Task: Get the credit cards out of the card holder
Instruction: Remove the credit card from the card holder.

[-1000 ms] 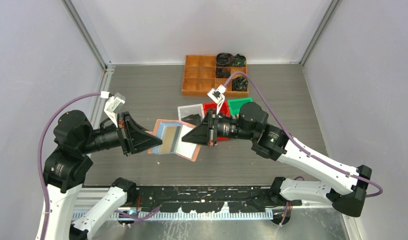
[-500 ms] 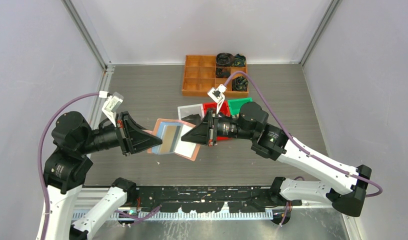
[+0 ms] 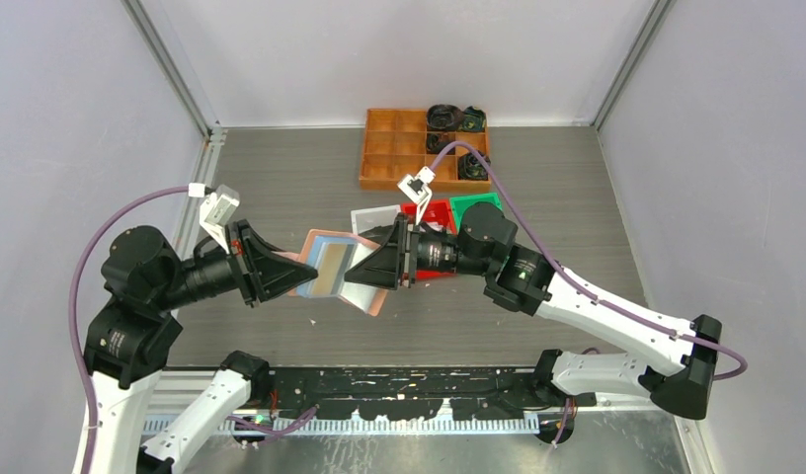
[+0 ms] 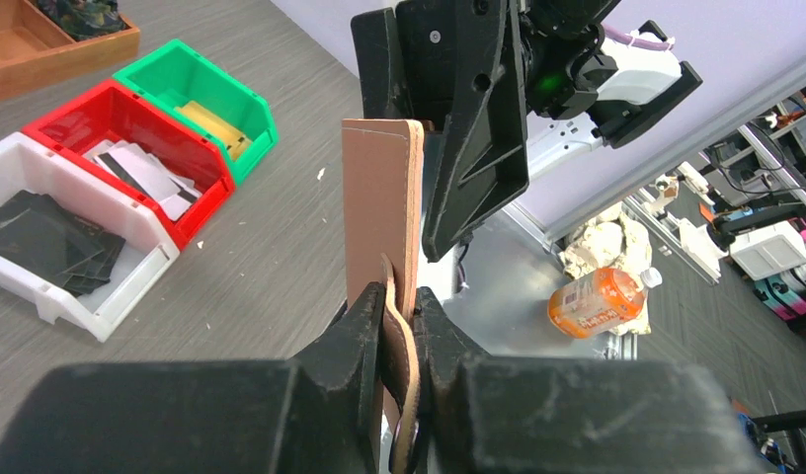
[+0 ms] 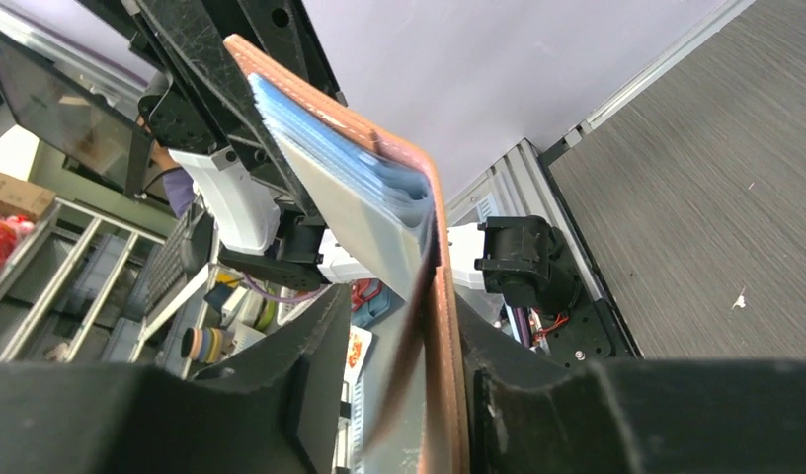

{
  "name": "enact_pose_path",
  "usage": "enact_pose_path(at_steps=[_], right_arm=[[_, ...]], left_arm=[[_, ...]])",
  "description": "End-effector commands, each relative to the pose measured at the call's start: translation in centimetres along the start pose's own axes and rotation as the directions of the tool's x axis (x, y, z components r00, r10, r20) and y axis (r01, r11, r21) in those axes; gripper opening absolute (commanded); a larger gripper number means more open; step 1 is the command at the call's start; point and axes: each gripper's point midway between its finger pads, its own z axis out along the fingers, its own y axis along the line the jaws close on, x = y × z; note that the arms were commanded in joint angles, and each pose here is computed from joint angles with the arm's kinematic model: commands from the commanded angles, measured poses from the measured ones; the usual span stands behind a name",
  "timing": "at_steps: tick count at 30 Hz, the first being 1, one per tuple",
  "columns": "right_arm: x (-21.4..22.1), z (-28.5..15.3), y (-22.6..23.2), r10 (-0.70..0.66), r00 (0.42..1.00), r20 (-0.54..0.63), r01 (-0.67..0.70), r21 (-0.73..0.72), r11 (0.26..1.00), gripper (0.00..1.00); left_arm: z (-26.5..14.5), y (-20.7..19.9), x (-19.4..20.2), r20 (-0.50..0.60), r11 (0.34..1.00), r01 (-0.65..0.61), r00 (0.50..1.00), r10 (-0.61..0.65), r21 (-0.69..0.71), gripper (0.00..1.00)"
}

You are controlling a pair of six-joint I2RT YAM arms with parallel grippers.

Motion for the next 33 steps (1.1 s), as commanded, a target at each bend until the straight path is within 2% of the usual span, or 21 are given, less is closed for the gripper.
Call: enact_pose_path(at_steps=[1,8,12,18,25,33], right_arm=[[-1.4,0.4,1.8,-0.031,0.998,0.062,0.034,-0.045,0.998,0.37],[-1.8,0.4,1.1,-0.04,0.994,0.099,0.04,0.001,0.999,0.08],[-2.1,0.1,0.7,-0.046,0.991,0.129,0.044,0.02,0.999,0.01],[-1.5,-0.6,0.3,-0.073,0.989,0.132,0.072,0.017,0.997,0.01],[-0.9,-1.2,2.1,-0.089,0.986,0.139,0.103,-0.097,0.99,0.01],[-1.2,-1.7,2.2,-0.103,0.982,0.159,0.117,-0.087,0.989,0.01]], left_arm=[[-0.3,-0.3,-1.3,0.062,0.997,-0.082,0.995,0.083,-0.013,0.0],[-0.4,-1.1,-0.8,0.035,0.998,-0.058,0.998,0.057,0.032,0.0],[-0.4,-1.4,-0.9,0.03,0.998,-0.037,0.999,0.036,0.045,0.0],[-0.5,-2.2,-1.4,0.032,0.998,-0.007,0.999,0.005,0.059,0.0],[-0.6,-1.2,-1.6,0.057,1.0,-0.029,0.998,0.029,0.0,0.0],[-0.6,-2.0,-1.7,0.047,0.999,-0.011,0.999,0.009,0.04,0.0]])
